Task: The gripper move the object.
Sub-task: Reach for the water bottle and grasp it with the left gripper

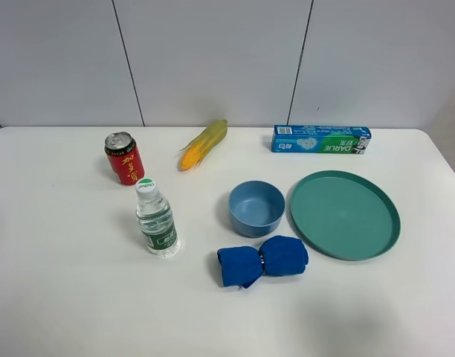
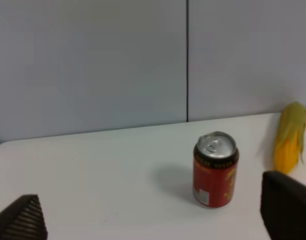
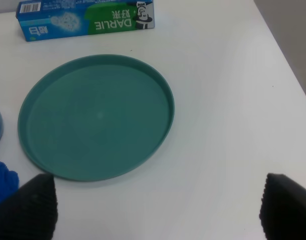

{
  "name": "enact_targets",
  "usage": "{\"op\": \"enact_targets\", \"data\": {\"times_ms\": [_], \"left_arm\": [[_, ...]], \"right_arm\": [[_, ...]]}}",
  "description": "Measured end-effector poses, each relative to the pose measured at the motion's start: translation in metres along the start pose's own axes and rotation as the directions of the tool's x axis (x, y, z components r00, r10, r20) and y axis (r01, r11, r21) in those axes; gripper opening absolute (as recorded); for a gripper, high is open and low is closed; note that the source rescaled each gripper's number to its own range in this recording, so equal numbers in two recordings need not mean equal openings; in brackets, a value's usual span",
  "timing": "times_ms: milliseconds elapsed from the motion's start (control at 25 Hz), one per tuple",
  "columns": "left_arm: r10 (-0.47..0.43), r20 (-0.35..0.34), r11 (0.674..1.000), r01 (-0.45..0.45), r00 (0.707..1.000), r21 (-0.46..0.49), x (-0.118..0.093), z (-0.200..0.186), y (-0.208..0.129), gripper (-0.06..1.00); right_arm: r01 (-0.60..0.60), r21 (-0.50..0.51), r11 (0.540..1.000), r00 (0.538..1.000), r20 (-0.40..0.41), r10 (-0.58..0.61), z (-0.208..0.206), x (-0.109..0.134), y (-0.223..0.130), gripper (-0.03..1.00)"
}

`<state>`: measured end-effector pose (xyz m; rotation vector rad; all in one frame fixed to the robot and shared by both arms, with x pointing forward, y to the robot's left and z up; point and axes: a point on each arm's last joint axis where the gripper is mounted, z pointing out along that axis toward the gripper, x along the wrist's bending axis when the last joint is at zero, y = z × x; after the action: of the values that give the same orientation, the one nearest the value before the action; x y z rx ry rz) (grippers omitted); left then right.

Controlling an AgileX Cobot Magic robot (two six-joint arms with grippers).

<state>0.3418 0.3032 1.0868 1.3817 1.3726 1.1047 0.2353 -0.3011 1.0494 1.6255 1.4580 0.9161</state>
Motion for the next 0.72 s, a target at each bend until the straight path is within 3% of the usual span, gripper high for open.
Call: {"op": "enact_targets", "data": {"times_ms": [240,360,720], "left_arm": [[-0.008,-0.02,0.998,0.009,1.0,0.057,0.003,0.023,-0.014,0.71],[0.0,0.005,0.999,0.0,1.0,0.04,0.0,0.028,-0.013,0.71],[0.078,0.229,0.997,-0.078,0.97,-0.012,-0.04,0.06,-0.012,0.7]], "right_arm": [[0.0,0.0,1.0,1.0,0.0,0.0,0.0,0.0,0.0,1.0],[0.0,0.0,1.0,1.0,0.0,0.0,0.0,0.0,0.0,1.0],[0.0,0.0,1.0,1.0,0.0,0.0,0.0,0.0,0.0,1.0]]}}
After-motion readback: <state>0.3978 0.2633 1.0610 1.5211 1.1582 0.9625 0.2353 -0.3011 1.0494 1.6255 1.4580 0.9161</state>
